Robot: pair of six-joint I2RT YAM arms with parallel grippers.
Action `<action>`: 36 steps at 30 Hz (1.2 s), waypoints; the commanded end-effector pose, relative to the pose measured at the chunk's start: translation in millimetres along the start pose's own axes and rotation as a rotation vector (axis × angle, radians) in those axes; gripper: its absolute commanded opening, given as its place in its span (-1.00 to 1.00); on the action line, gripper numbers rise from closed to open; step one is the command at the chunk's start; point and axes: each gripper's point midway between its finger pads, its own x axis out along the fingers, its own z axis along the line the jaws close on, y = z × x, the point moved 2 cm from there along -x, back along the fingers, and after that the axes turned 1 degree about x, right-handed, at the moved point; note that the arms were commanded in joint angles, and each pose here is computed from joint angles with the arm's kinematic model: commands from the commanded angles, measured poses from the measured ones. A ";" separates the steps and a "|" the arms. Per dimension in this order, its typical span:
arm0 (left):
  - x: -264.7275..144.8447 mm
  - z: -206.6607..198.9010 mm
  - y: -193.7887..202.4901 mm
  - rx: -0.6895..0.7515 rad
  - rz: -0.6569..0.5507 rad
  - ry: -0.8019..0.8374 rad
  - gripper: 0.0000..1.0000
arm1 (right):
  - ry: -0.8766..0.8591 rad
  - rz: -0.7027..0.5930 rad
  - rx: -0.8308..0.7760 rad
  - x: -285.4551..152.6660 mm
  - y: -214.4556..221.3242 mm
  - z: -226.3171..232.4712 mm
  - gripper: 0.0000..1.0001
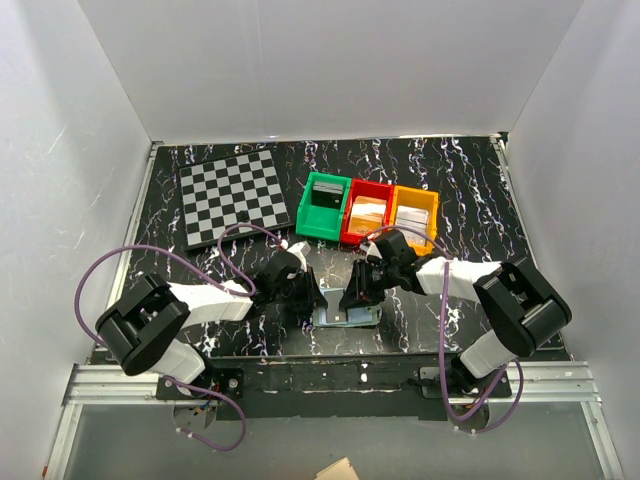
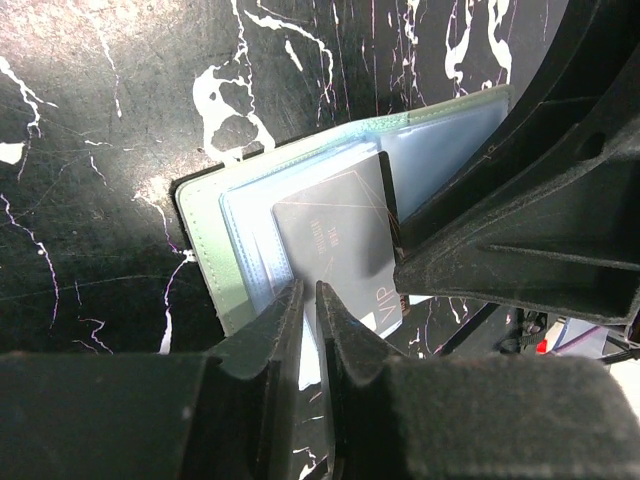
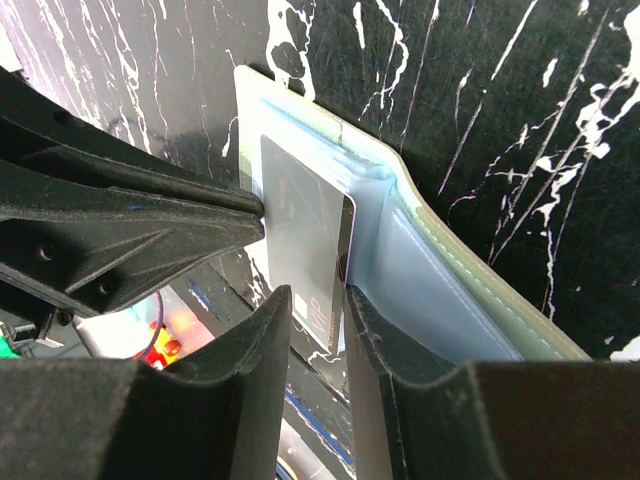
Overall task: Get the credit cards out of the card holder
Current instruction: Remove the credit card from the card holder.
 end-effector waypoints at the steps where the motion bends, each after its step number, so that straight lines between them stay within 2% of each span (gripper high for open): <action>1: 3.3 26.5 20.0 -0.007 0.059 -0.092 -0.79 | -0.074 -0.016 -0.024 -2.3 -2.9 12.2 -0.30; 16: 7.1 32.3 26.9 -0.011 0.081 -0.103 -0.99 | -0.133 -0.043 -0.019 -8.6 -5.4 16.4 -0.30; 36: 9.7 31.5 32.5 -0.011 0.097 -0.094 -1.00 | -0.174 -0.036 -0.020 -8.5 -7.0 22.9 -0.38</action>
